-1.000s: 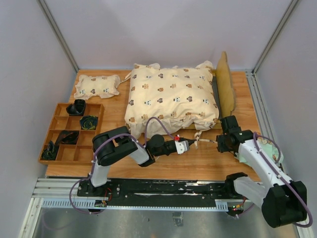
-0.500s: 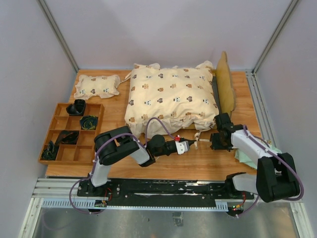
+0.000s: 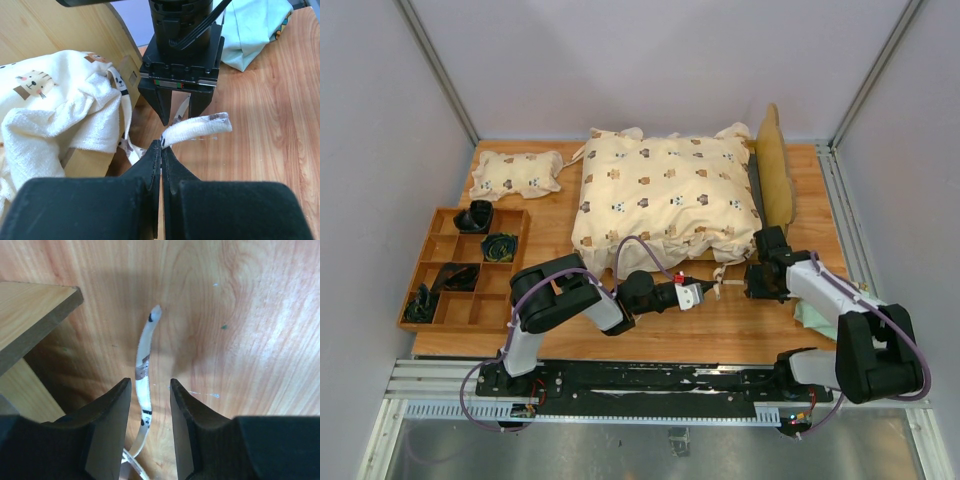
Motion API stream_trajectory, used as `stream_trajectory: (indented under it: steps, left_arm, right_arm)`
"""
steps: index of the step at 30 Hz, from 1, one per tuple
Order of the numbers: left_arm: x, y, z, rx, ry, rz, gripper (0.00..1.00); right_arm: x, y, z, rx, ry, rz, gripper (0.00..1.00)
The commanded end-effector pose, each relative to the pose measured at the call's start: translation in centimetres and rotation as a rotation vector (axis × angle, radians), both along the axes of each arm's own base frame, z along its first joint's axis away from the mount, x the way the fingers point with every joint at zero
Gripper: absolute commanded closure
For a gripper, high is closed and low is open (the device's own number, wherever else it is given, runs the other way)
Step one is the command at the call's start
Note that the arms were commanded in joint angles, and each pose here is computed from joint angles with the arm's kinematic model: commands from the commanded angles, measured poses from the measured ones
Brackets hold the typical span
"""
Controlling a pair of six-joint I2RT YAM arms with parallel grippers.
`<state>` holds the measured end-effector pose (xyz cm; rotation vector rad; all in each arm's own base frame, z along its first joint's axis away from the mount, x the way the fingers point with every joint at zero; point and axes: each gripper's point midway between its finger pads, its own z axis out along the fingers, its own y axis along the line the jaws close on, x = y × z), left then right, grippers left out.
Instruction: Set up the pet bed
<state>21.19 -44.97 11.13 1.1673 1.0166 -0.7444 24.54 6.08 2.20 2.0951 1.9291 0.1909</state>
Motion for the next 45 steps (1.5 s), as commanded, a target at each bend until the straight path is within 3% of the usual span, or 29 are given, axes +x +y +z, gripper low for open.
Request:
stream_trajectory:
  steps: [1,13,15,22,27,33,37,45]
  left_arm:
    - [0.6,-0.4,1.6,-0.047,-0.040,0.005,1.00]
    - [0.7,-0.1,1.0,-0.033,-0.037,0.017,1.00]
    - [0.6,0.0,1.0,-0.035,-0.036,0.014,1.00]
    - [0.4,-0.2,0.9,-0.038,-0.030,0.000,1.00]
    - [-0.2,-0.3,0.9,-0.044,-0.018,-0.030,1.00]
    - [-2.3,-1.5,-1.0,0.010,0.022,-0.115,1.00]
    - [-1.2,-0.5,-1.3,-0.054,0.067,-0.002,1.00]
    - [0.3,-0.3,-0.3,-0.088,0.124,0.085,0.99]
  right_arm:
    - [0.2,-1.0,0.8,-0.022,-0.027,-0.052,0.61]
    - [-0.1,-0.7,-1.7,-0.016,0.079,-0.055,0.63]
    - [-0.4,-1.0,-1.8,-0.031,0.086,-0.054,0.67]
    - [-1.5,-1.9,-1.9,-0.067,0.082,-0.052,0.99]
    - [-1.4,-2.8,-0.9,-0.111,0.015,-0.037,1.00]
    - [0.3,-6.1,3.2,-0.382,-0.169,0.176,1.00]
    - [0.9,-7.8,6.1,-0.585,-0.269,0.364,1.00]
    - [0.8,-6.0,4.3,-0.702,-0.375,0.761,1.00]
